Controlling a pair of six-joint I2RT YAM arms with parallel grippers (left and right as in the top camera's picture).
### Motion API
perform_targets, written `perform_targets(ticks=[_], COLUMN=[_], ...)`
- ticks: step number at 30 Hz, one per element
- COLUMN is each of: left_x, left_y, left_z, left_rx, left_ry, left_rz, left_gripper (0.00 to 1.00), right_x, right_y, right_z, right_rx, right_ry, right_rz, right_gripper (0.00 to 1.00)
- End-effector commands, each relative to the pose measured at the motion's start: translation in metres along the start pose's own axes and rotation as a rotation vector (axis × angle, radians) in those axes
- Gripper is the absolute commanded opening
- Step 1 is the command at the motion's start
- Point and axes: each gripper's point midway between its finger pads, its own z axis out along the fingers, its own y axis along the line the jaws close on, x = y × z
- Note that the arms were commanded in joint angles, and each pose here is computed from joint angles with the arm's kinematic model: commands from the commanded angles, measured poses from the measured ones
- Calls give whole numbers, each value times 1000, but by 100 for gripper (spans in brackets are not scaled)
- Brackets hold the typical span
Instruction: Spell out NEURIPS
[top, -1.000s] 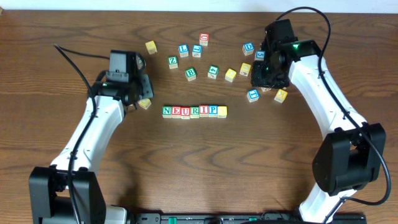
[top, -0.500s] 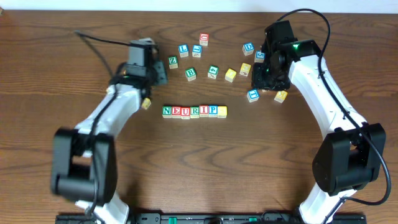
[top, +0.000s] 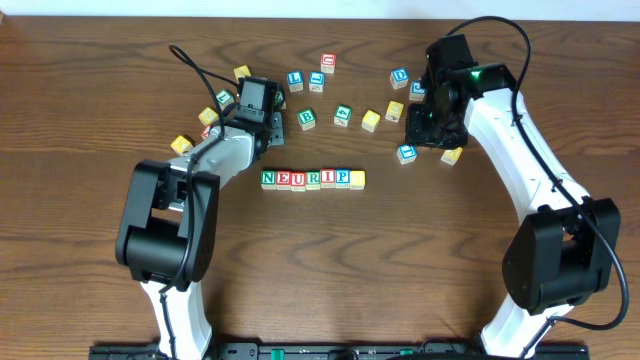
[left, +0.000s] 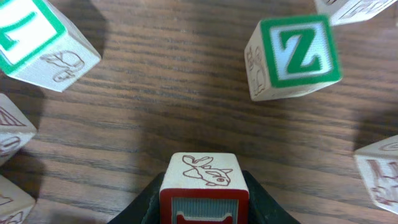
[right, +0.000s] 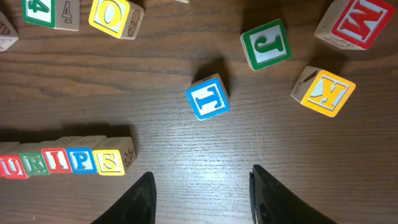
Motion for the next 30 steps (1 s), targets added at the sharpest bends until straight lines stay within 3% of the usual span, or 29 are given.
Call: perform_targets(ticks=[1, 9, 16, 30], left_x=[-4, 1, -2, -11], left_y=[3, 3, 2, 29], left_z=[8, 15, 15, 18], left_rx=[-24, -24, -21, -52], left_ry=[-6, 5, -8, -23], left_rz=[-8, -14, -15, -50], left_gripper=[32, 32, 48, 48], right_x=[-5, -5, -5, -6], right_y=[0, 0, -1, -2], right_z=[-10, -10, -10, -10], right_rx=[1, 1, 4, 11], right_ry=[-30, -30, -31, -34], right_rz=[-11, -11, -11, -11], right_gripper=[45, 45, 45, 45])
